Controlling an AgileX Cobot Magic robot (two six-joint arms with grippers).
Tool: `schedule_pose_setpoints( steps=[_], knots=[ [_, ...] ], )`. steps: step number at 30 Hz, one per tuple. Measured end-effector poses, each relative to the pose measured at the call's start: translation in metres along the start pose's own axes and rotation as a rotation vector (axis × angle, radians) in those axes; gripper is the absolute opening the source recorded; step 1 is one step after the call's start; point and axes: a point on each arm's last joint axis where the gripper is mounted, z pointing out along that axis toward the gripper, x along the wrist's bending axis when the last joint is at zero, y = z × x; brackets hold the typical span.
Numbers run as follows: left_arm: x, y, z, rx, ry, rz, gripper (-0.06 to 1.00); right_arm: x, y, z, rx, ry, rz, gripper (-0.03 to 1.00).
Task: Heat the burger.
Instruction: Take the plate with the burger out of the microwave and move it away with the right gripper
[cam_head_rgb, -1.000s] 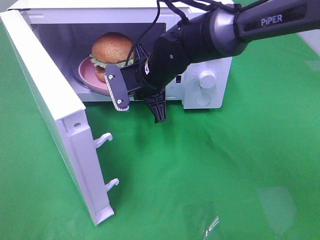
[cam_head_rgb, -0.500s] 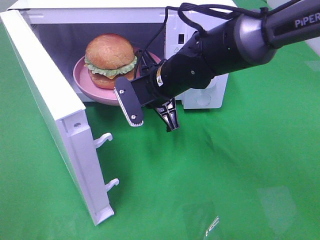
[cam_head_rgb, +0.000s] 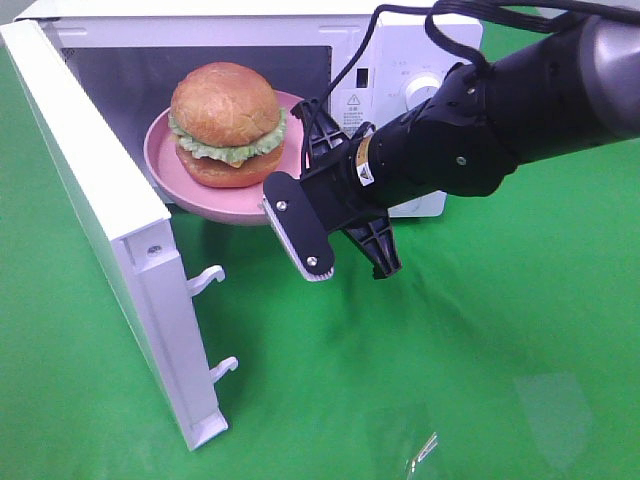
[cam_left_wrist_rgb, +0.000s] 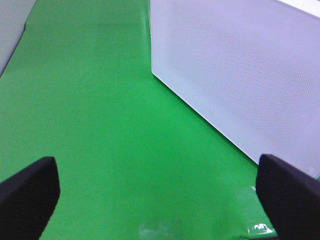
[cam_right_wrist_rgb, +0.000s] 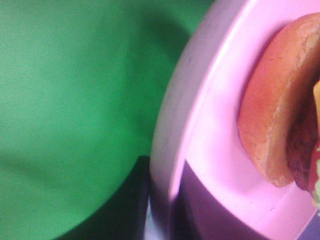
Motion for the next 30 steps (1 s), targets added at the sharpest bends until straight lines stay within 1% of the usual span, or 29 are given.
schedule_pose_setpoints(
  steps=[7,9,13,16,22,24,29,30],
  knots=[
    [0.0,0.0,0.0,0.0,0.0,0.0,0.99,0.009,0.0,-0.02,-0.001,0.002,-0.02,0.1],
    [0.0,0.0,0.0,0.0,0.0,0.0,0.99,0.017,0.0,-0.033,-0.002,0.005,-0.03,0.1],
    [0.0,0.0,0.0,0.0,0.0,0.0,0.99,0.023,-0.003,-0.045,0.003,0.006,-0.053,0.1],
    [0.0,0.0,0.0,0.0,0.0,0.0,0.99,0.025,-0.003,-0.049,0.004,0.007,-0.055,0.1],
    [0.0,0.0,0.0,0.0,0.0,0.0,0.99,0.033,-0.003,-0.072,0.008,-0.01,-0.053,0.1],
    [0.0,0.0,0.0,0.0,0.0,0.0,0.99,0.041,-0.004,-0.089,0.017,-0.009,-0.047,0.1],
    [0.0,0.0,0.0,0.0,0.0,0.0,0.99,0.05,-0.004,-0.101,0.029,0.008,-0.048,0.1],
    [0.0,0.0,0.0,0.0,0.0,0.0,0.99,0.057,-0.002,-0.111,0.033,0.024,-0.054,0.1]
  ],
)
